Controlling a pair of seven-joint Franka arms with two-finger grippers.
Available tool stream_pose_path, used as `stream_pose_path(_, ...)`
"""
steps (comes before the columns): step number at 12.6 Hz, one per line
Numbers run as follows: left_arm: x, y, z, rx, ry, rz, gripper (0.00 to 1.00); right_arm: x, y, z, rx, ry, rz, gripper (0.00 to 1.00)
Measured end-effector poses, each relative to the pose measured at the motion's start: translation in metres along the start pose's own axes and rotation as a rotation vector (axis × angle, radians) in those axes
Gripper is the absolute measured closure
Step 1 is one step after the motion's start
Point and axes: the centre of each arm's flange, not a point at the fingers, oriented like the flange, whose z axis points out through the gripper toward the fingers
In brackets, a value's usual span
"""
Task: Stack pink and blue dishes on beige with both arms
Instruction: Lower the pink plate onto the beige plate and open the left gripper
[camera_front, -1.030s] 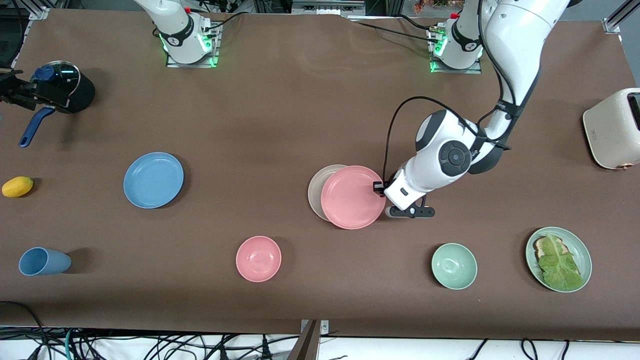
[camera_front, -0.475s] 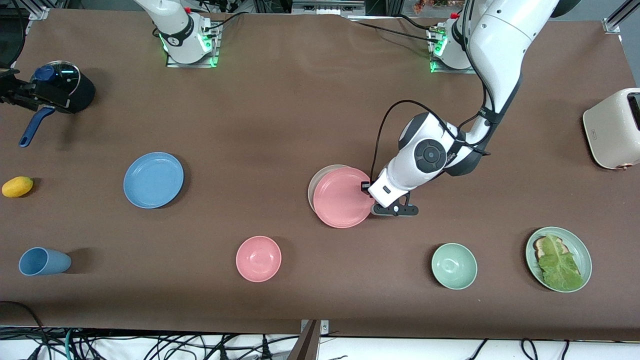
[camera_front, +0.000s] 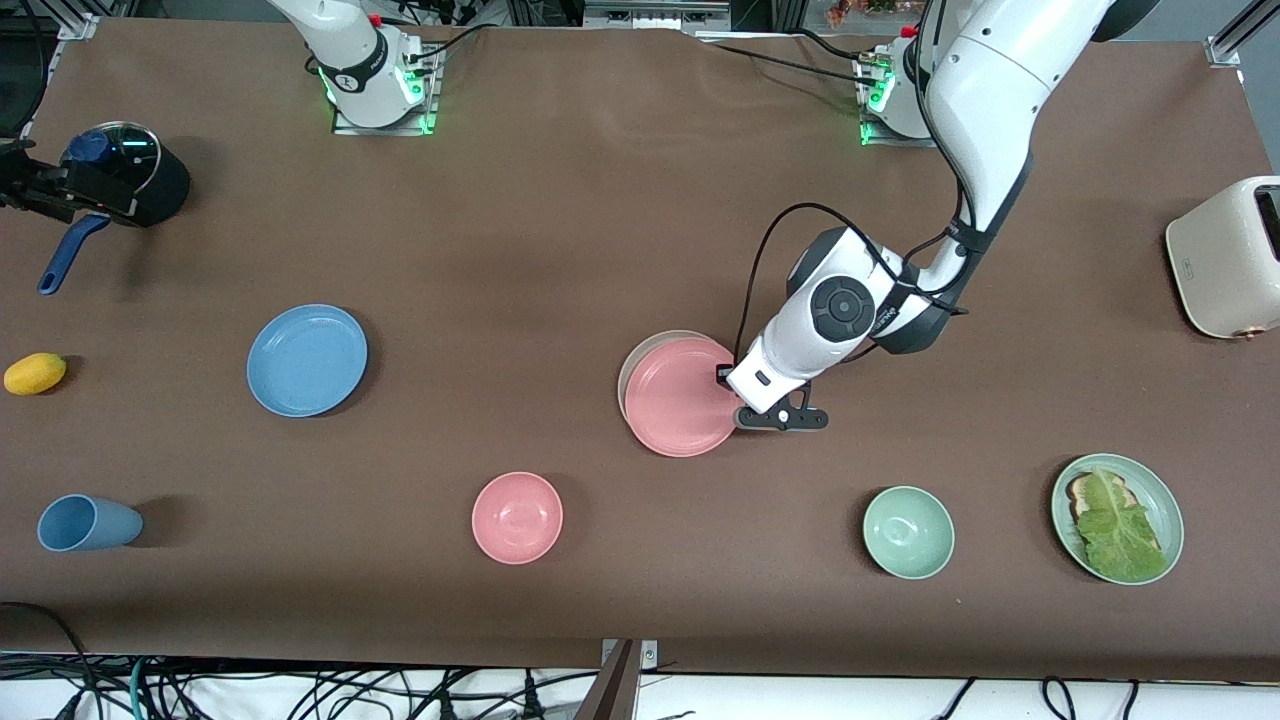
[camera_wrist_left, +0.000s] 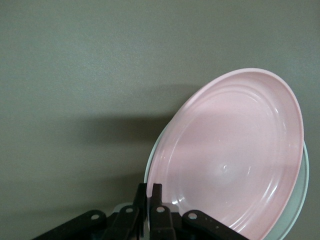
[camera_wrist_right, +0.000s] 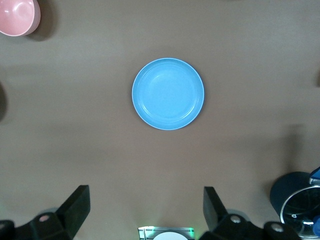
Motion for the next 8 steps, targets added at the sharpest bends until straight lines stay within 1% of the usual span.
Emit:
stream_pose_path(1, -0.0002, 0.0006, -0.0001, 0.000, 0.000, -0.003, 0.89, 0.0000, 0.0004, 0.0000, 0.000, 0.000, 0.000, 0.00)
stream_pose_path(2, 0.0001, 0.0008, -0.0005, -0.001, 0.002, -0.004, 0.89, 0.0001, 0.0005, 0.0001, 0.000, 0.000, 0.000, 0.00)
stream_pose_path(3, 0.0006, 0.0011, -0.0012, -0.002, 0.003, -0.004, 0.84, 0.0001, 0.0005, 0.0001, 0.000, 0.000, 0.000, 0.00)
stream_pose_path(8, 0.0049, 0.0027, -0.0089, -0.008, 0.018, -0.004, 0.31, 0.0001, 0.0007, 0.0001, 0.000, 0.000, -0.001, 0.00)
